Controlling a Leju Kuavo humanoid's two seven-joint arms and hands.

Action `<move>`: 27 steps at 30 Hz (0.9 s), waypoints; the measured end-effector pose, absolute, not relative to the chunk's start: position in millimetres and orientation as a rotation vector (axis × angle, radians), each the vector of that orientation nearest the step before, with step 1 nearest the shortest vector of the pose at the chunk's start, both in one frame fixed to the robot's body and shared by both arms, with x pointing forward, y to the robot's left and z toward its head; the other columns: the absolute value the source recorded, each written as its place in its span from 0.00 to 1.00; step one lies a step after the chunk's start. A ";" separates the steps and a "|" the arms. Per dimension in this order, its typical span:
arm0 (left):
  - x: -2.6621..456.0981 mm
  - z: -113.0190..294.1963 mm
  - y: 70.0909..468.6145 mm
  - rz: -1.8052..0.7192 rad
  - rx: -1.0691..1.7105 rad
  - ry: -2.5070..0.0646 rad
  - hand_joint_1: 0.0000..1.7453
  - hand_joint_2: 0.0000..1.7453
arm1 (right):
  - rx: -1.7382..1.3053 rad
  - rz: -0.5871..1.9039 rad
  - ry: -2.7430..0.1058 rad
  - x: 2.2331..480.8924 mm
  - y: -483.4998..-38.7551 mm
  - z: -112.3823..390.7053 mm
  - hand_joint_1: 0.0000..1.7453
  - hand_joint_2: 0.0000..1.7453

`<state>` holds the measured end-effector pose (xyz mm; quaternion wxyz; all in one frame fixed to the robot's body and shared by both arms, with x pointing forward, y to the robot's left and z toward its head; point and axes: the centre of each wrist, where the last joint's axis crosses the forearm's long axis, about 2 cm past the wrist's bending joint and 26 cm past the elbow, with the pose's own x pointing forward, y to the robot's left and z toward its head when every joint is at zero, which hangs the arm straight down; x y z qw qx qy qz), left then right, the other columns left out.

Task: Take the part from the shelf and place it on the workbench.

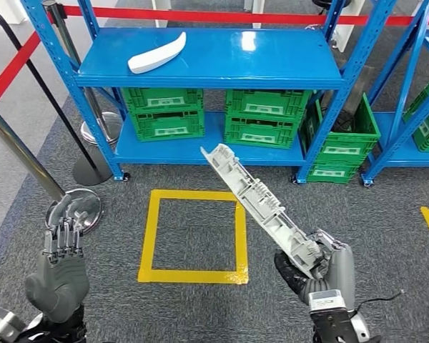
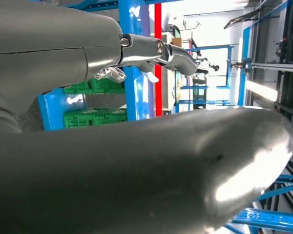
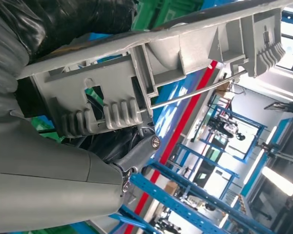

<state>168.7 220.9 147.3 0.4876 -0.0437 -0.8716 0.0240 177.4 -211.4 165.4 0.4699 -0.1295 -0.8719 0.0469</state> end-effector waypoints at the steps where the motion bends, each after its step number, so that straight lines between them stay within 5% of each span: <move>1: 168.6 147.3 221.2 0.060 -0.104 -2.120 0.00 0.00 | -0.311 0.115 -2.137 177.7 -210.7 165.2 1.00 1.00; 27: 162.1 157.7 216.4 0.019 -0.081 -2.094 0.00 0.00 | -0.130 0.096 -2.100 188.3 -194.7 152.1 1.00 1.00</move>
